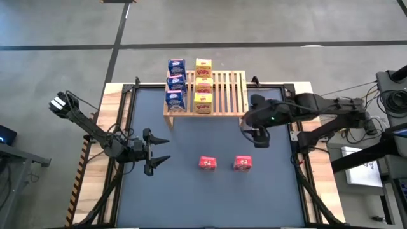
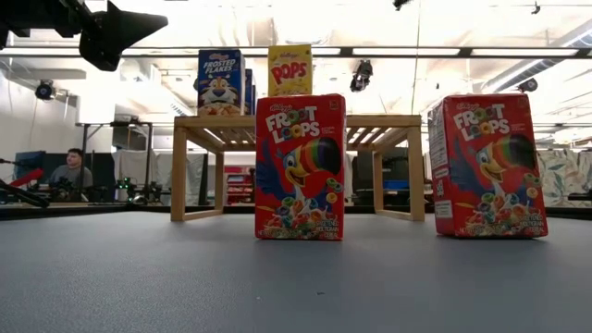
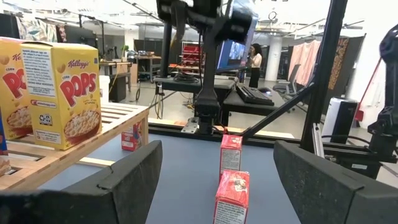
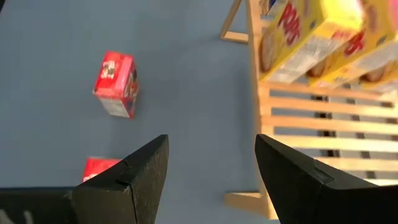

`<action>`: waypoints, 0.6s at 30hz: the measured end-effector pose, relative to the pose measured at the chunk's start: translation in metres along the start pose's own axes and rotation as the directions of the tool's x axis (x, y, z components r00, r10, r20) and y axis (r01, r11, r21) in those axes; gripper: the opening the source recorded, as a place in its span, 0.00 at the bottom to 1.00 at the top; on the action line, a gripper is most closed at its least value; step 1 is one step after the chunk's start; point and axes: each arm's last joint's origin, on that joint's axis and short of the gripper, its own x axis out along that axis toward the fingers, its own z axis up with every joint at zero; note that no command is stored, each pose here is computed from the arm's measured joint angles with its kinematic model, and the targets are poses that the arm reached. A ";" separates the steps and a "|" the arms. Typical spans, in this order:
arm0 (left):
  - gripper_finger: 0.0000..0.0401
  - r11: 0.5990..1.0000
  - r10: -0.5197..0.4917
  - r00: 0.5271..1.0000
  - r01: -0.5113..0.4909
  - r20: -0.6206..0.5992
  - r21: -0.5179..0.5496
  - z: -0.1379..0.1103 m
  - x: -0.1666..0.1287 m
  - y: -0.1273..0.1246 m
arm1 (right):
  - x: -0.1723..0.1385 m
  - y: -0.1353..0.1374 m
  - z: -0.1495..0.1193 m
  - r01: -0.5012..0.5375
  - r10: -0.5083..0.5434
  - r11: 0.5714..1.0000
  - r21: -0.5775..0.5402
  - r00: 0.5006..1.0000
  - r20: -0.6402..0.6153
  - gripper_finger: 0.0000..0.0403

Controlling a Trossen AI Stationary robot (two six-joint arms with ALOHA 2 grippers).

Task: Stack cereal on shelf
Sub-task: Put the bottom right red cereal box on the shelf

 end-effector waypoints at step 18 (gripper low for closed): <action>0.73 1.000 0.000 1.000 0.000 0.000 0.000 0.000 0.000 0.000 | 0.032 0.028 -0.136 -0.078 0.045 0.993 0.084 0.938 0.345 0.57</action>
